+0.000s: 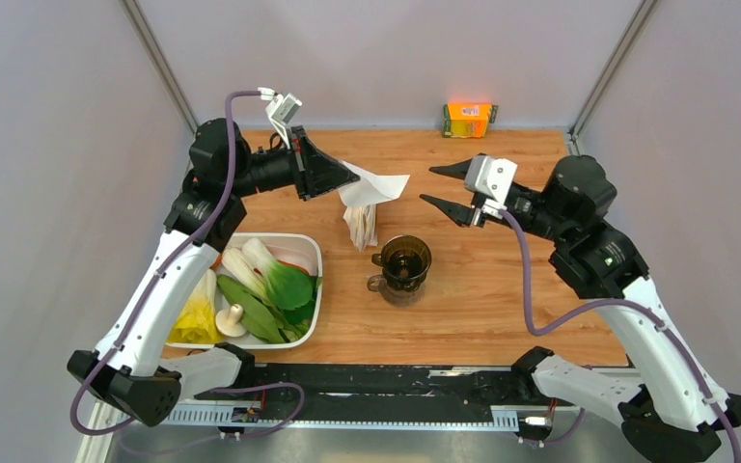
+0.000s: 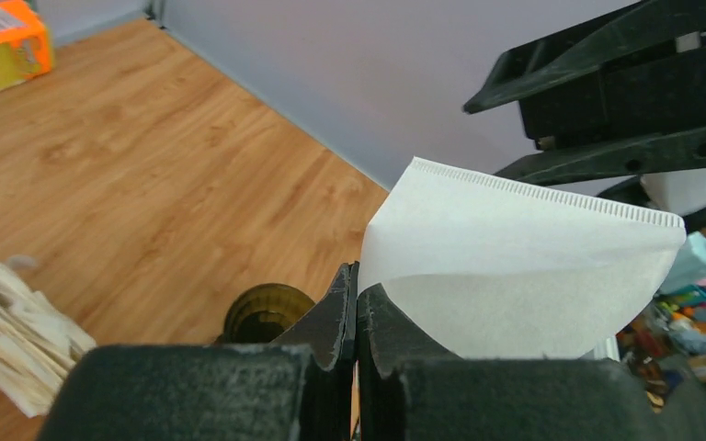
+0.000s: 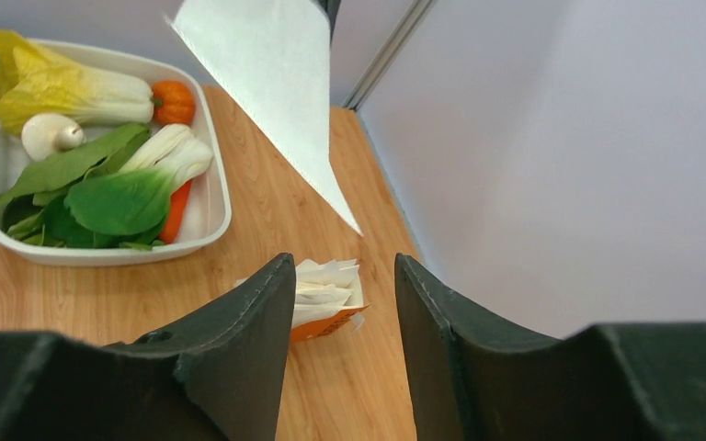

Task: Place the coffee filter in the dripper

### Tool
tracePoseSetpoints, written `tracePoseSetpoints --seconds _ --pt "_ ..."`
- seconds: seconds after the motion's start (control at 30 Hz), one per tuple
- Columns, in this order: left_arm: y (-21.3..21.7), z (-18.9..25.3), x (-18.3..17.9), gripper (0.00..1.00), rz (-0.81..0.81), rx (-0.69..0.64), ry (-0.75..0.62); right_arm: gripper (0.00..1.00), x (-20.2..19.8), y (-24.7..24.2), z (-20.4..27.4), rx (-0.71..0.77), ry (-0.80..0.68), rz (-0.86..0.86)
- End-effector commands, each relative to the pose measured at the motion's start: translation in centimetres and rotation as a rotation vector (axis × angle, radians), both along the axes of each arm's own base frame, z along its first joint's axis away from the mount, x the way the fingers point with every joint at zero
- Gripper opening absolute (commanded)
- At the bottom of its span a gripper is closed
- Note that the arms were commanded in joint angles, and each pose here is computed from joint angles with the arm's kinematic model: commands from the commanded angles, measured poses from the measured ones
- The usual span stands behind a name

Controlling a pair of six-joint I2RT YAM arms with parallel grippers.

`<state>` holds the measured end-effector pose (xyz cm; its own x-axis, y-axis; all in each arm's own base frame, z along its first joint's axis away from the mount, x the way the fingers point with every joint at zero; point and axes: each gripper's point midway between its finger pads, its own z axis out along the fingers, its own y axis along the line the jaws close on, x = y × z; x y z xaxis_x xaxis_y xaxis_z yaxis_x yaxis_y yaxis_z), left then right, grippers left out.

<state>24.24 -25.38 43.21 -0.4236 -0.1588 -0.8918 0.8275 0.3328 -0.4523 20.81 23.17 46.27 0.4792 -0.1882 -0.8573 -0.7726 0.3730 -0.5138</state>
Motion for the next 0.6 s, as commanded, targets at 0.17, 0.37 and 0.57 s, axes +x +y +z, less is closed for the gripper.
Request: tracePoseSetpoints --seconds 0.17,0.37,0.57 --pt "-1.1 0.8 -2.7 0.0 -0.185 -0.061 0.088 0.45 -1.3 2.3 -0.5 -0.079 -0.045 0.161" --pt "-1.2 0.0 -2.7 0.0 -0.19 -0.057 0.125 0.37 -1.1 3.2 -0.1 -0.085 -0.055 0.168" --pt "-1.0 -1.1 -2.3 0.0 -0.164 -0.028 0.151 0.32 -1.3 3.5 0.7 -0.075 -0.066 0.181"
